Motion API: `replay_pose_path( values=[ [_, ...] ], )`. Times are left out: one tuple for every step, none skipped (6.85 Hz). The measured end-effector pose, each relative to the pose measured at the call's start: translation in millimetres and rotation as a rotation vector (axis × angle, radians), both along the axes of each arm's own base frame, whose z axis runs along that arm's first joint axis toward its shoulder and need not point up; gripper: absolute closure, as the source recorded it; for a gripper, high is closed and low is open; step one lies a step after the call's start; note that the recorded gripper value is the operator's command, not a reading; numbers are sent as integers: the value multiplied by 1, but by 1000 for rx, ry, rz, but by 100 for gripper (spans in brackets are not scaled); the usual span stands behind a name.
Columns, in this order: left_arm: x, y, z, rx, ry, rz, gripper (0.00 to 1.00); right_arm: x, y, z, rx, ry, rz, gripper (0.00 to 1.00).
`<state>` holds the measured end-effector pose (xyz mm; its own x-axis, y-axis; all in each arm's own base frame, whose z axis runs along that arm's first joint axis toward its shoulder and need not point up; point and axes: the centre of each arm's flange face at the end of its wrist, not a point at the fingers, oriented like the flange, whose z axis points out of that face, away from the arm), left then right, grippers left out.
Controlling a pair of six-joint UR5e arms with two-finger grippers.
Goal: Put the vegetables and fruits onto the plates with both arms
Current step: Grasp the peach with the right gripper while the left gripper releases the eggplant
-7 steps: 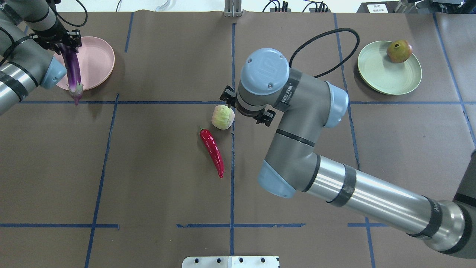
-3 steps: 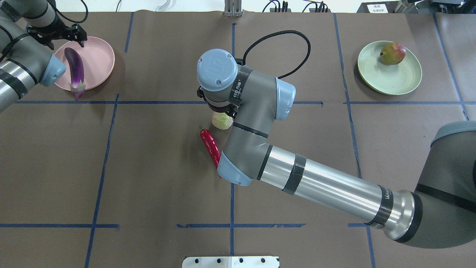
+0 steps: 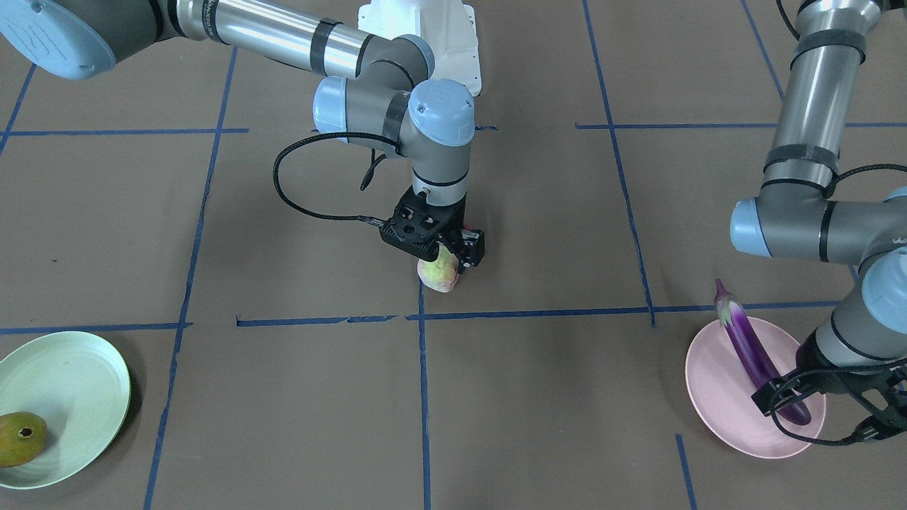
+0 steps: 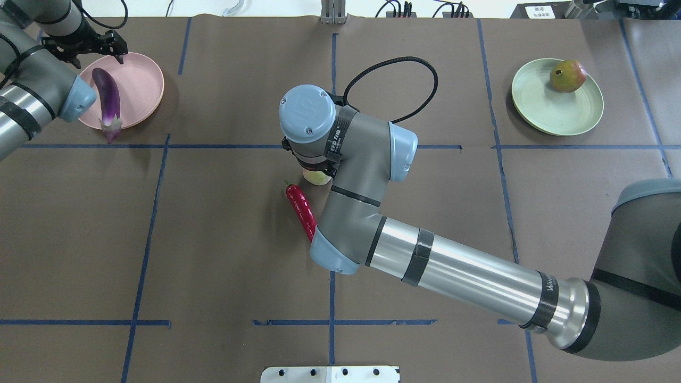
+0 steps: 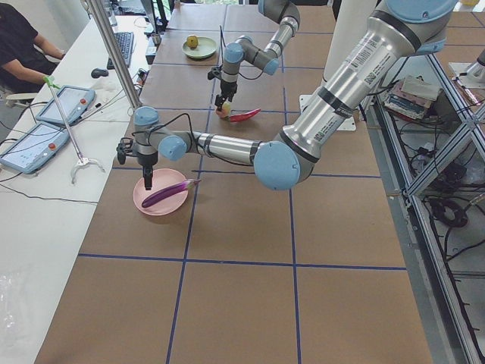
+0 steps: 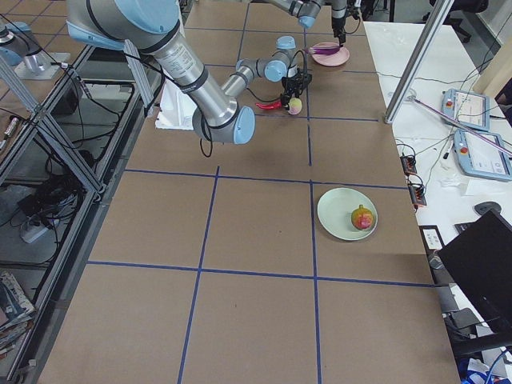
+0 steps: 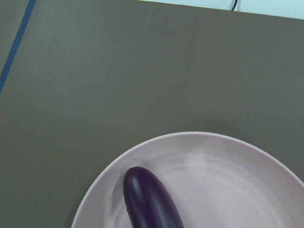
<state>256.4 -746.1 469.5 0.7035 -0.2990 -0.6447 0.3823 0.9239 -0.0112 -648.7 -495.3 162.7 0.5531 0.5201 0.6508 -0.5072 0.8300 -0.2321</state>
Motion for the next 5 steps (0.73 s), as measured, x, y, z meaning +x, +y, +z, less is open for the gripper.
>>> replay_pose_path(
  values=[
    [5,5,-22,-21,68,-13,0,-2,-1,2,6,8,7,64],
    [20,16,-51,-59,154,-36,0,-2,-2,2,11,12,18,100],
    [52,37,-85,-99,229,-54,0,0,-4,1,14,12,26,100],
    [89,65,-117,-137,288,-62,0,7,-13,-3,21,1,37,100],
    [119,92,-144,-175,337,-72,0,25,-31,-7,23,-18,57,100]
  ],
)
